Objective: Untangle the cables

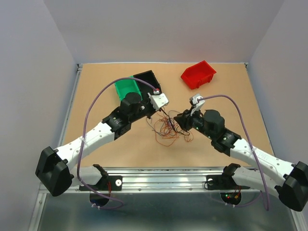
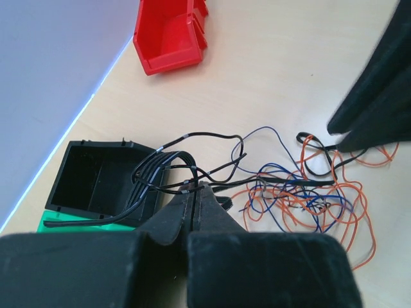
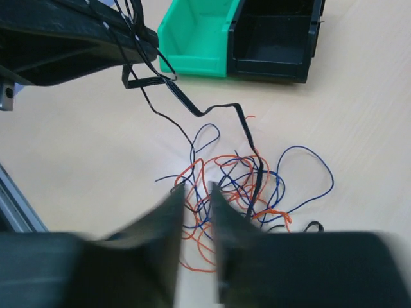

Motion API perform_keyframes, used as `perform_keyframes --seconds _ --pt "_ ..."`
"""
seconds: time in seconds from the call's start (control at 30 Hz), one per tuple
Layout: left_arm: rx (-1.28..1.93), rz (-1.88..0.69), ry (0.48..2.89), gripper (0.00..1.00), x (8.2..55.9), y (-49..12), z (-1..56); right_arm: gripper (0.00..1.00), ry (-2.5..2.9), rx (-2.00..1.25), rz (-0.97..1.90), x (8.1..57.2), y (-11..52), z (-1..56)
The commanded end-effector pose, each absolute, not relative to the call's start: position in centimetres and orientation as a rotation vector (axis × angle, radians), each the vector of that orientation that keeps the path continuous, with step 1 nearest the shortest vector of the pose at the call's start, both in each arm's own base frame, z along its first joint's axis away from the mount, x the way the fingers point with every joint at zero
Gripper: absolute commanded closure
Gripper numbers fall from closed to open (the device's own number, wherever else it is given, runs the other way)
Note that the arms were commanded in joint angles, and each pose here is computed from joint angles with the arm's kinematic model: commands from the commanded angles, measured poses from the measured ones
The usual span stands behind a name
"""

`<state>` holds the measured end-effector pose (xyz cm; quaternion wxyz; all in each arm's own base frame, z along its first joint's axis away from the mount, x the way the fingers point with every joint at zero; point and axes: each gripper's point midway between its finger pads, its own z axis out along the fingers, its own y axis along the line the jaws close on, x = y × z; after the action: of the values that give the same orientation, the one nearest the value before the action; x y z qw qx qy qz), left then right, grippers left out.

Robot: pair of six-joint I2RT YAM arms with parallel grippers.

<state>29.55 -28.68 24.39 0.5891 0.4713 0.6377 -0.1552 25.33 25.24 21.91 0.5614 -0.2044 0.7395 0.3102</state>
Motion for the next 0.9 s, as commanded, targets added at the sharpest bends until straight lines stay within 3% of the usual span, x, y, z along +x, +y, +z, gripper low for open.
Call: perform_keyframes --seconds 0.0,0.07,0.17,0.33,0.6,0.63,0.67,0.7,0.83,0.87 --pt "1.058 -0.400 1.396 1.00 28.9 -28.7 27.8 0.57 1.688 -0.456 0.750 25.6 25.6 22.4" --pt "1.069 -0.413 1.391 1.00 28.7 -28.9 27.8 0.42 1.630 -0.487 0.785 25.4 26.2 22.8" --pt "1.076 -0.414 1.403 1.00 28.8 -29.0 27.4 0.30 1.544 -0.533 0.829 25.0 27.1 23.9" --pt "1.104 -0.438 1.410 1.00 28.5 -29.4 26.9 0.26 1.473 -0.612 0.841 25.6 28.8 24.5" --pt "1.126 -0.472 1.411 1.00 27.9 -29.7 26.9 0.29 1.438 -0.620 0.786 28.5 30.6 23.6" --pt "1.130 -0.475 1.413 1.00 27.9 -29.8 26.7 0.31 1.429 -0.599 0.772 28.9 30.4 23.7" --pt "1.130 -0.475 1.413 1.00 27.9 -29.8 26.8 0.42 1.387 -0.569 0.771 29.1 30.3 24.5" --pt "1.130 -0.472 1.419 1.00 27.9 -29.7 26.6 0.46 1.385 -0.551 0.754 29.3 29.9 24.3" --pt "1.149 -0.489 1.432 1.00 27.8 -30.0 26.0 0.50 1.354 -0.554 0.764 28.9 29.8 24.8" --pt "1.152 -0.493 1.434 1.00 27.8 -30.1 25.9 0.56 1.332 -0.552 0.771 28.7 29.8 25.3"
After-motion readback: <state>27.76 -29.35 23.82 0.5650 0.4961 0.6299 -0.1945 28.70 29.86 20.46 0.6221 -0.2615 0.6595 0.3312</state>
